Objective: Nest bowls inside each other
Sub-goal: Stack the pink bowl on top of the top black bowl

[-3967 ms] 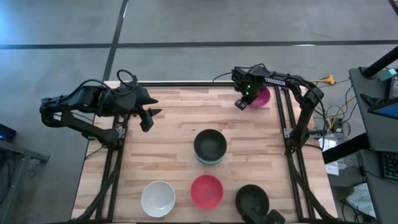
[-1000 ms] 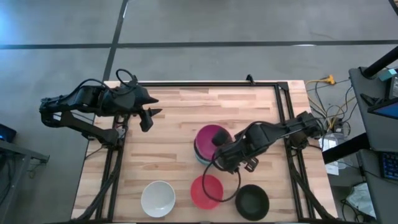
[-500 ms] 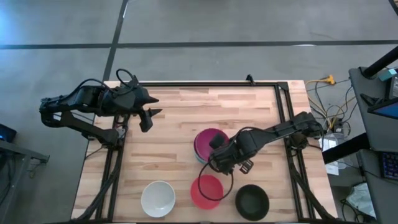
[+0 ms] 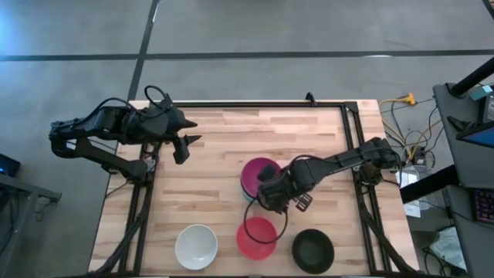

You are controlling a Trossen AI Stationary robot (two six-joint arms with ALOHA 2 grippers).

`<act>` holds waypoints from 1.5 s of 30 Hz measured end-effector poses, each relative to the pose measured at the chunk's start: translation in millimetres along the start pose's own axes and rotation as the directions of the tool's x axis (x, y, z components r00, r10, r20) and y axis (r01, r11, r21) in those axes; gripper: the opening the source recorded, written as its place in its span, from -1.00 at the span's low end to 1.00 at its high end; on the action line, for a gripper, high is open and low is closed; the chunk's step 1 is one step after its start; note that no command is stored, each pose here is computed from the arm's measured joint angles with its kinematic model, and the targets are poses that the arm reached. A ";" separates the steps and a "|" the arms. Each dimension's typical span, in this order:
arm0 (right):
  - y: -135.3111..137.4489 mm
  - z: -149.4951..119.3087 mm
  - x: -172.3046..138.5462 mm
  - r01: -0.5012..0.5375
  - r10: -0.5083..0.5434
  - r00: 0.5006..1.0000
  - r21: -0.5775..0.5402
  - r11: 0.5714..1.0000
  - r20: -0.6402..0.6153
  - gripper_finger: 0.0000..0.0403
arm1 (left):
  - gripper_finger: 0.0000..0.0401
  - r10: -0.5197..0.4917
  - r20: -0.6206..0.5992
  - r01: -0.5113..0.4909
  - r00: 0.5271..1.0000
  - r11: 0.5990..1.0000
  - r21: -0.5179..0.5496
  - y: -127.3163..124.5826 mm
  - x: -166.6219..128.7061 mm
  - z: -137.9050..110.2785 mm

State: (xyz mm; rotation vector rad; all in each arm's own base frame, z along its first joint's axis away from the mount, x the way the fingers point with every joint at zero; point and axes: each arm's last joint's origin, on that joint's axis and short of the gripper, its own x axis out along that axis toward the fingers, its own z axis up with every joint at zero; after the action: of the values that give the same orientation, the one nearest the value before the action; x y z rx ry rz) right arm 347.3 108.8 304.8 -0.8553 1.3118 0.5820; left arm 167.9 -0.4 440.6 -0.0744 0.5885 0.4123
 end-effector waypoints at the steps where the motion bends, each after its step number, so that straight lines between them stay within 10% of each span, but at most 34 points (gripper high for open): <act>1: -0.3 0.2 0.0 0.001 -0.001 1.000 -0.004 1.000 0.003 -0.96 | -0.12 0.000 0.000 0.000 1.000 1.000 0.001 0.0 0.0 0.0; 23: -0.2 -4.8 14.7 -0.057 0.057 0.998 -0.087 0.995 -0.007 -0.96 | -0.12 0.002 -0.009 -0.002 1.000 1.000 0.028 -0.6 1.9 -1.3; 35: -15.0 -12.1 18.4 -0.051 0.049 0.998 0.062 0.997 0.031 -0.95 | -0.12 0.003 -0.010 -0.002 1.000 1.000 0.027 -0.7 2.2 -1.3; 45: -16.8 -14.9 17.5 -0.081 0.075 0.996 0.135 0.988 0.048 -0.55 | -0.12 0.004 -0.016 -0.004 1.000 1.000 0.026 -0.5 2.1 -1.9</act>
State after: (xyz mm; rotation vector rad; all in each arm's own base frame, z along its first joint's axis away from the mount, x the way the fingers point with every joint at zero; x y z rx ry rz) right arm 355.1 85.3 290.7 -0.6782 1.3349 0.5623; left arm 168.8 -0.5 437.8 -0.0522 0.6092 0.4081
